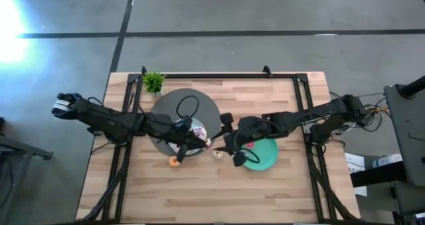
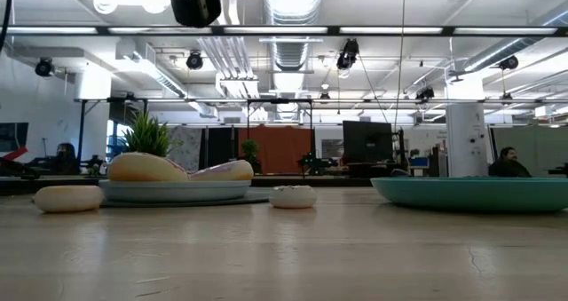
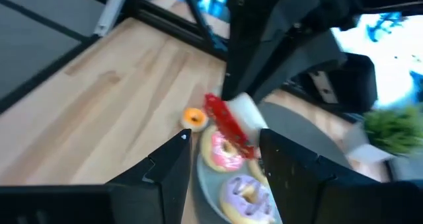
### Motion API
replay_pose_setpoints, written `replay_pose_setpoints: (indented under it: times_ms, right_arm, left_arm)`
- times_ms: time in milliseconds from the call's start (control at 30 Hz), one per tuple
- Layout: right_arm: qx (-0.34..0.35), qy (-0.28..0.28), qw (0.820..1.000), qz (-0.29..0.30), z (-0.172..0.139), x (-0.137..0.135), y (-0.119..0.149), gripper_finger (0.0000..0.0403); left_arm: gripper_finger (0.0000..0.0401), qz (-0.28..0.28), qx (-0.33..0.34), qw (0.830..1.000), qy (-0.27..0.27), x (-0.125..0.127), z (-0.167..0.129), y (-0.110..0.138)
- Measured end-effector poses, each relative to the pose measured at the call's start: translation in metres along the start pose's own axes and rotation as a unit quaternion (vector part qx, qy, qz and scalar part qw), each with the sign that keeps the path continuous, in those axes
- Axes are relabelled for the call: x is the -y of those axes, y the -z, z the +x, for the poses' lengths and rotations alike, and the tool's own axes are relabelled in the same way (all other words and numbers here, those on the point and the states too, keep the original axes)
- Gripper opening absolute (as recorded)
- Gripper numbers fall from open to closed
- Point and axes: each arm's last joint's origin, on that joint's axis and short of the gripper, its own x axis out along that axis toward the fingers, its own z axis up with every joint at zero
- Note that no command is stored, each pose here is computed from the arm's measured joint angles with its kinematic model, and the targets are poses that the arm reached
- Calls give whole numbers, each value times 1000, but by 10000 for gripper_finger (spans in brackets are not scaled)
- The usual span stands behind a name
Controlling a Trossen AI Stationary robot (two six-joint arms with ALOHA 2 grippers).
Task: Pick & Place donuts
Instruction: Put the small red donut on the green plate
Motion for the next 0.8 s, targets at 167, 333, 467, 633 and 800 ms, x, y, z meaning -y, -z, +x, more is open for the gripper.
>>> replay_pose_setpoints:
  times_ms: [167, 333, 467, 633, 800]
  right_arm:
    - [-7, 14, 1000, -2, -1, 2, -2, 171]
    - [-7, 8, 1000, -28, 1, 0, -2, 171]
    - [-14, 3, 1000, -28, 8, -1, 1, 171]
    - [-11, 4, 1000, -28, 8, 0, 0, 171]
    - [-12, 3, 1000, -26, 7, 0, 0, 171]
  left_arm:
    - [0, -18, -11, 1000, 15, 1, 0, 1]
    - [0, -21, -9, 1000, 12, -1, 0, 0]
    - [0, -23, -4, 1000, 4, -6, 0, -2]
    - [0, -24, -7, 1000, 3, -9, 2, -3]
    - [0, -28, -15, 999, -2, -11, 7, 1]
